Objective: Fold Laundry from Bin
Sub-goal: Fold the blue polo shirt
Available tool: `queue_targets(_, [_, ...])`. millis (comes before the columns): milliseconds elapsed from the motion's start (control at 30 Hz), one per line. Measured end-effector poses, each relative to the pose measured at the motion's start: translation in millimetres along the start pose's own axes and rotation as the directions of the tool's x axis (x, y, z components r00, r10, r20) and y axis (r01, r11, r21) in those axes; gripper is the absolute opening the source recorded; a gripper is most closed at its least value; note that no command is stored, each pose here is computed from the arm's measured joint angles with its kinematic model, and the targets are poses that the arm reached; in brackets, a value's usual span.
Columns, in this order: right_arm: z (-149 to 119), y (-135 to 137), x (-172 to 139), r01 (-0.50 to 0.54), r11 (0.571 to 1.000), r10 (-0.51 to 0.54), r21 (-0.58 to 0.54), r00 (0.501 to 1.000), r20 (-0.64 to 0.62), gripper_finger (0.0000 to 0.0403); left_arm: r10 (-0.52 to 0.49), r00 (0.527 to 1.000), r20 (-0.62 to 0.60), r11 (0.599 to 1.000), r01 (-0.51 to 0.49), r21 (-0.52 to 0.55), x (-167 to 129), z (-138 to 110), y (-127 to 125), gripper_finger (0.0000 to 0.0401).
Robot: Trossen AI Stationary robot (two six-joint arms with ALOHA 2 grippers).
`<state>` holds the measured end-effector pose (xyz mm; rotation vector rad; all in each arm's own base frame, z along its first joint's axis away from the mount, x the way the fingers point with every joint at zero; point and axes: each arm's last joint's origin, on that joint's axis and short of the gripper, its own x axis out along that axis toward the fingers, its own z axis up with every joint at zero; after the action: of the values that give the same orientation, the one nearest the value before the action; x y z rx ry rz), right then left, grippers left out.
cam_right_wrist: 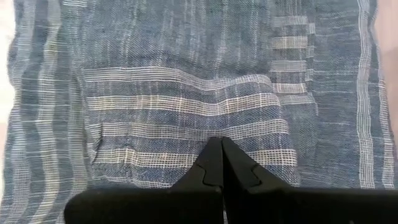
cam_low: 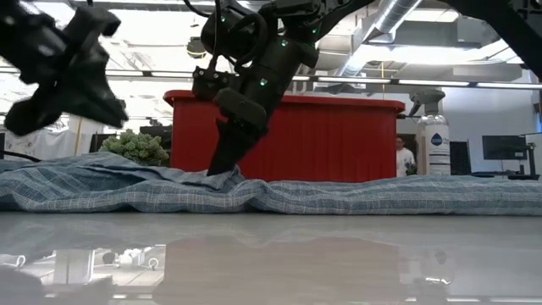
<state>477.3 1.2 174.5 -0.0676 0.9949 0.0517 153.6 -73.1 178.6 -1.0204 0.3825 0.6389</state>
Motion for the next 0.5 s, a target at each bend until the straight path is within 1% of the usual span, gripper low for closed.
queue_targets(67, [0, -2, 0, 0.002, 1.000, -0.002, 0.004, 1.000, 0.000, 0.0016, 0.026, 0.999, -0.035, 1.000, -0.026, 0.001, 6, -5, 9, 0.0041])
queue_targets(167, [0, -2, 0, 0.002, 1.000, -0.002, 0.004, 1.000, -0.002, 0.0016, 0.060, 0.997, -0.054, 0.998, -0.060, -0.006, 13, -10, 20, 0.0041])
queue_targets(267, [-2, -2, 0, 0.001, 1.000, -0.001, 0.004, 1.000, -0.017, 0.0016, 0.124, 0.990, -0.065, 0.992, -0.124, -0.001, 18, -15, 30, 0.0041])
queue_targets(333, [-5, -2, 0, -0.001, 1.000, 0.001, 0.005, 0.999, -0.046, 0.0016, 0.170, 0.983, -0.070, 0.985, -0.170, 0.004, 20, -17, 36, 0.0041])
queue_targets(433, [-11, 0, -1, -0.002, 1.000, 0.003, 0.002, 0.994, -0.113, 0.0016, 0.235, 0.969, -0.070, 0.971, -0.237, -0.021, 24, -21, 49, 0.0041])
queue_targets(500, [-15, 3, -1, -0.006, 1.000, 0.006, -0.003, 0.988, -0.158, 0.0017, 0.247, 0.966, -0.074, 0.967, -0.251, -0.049, 27, -23, 55, 0.0041])
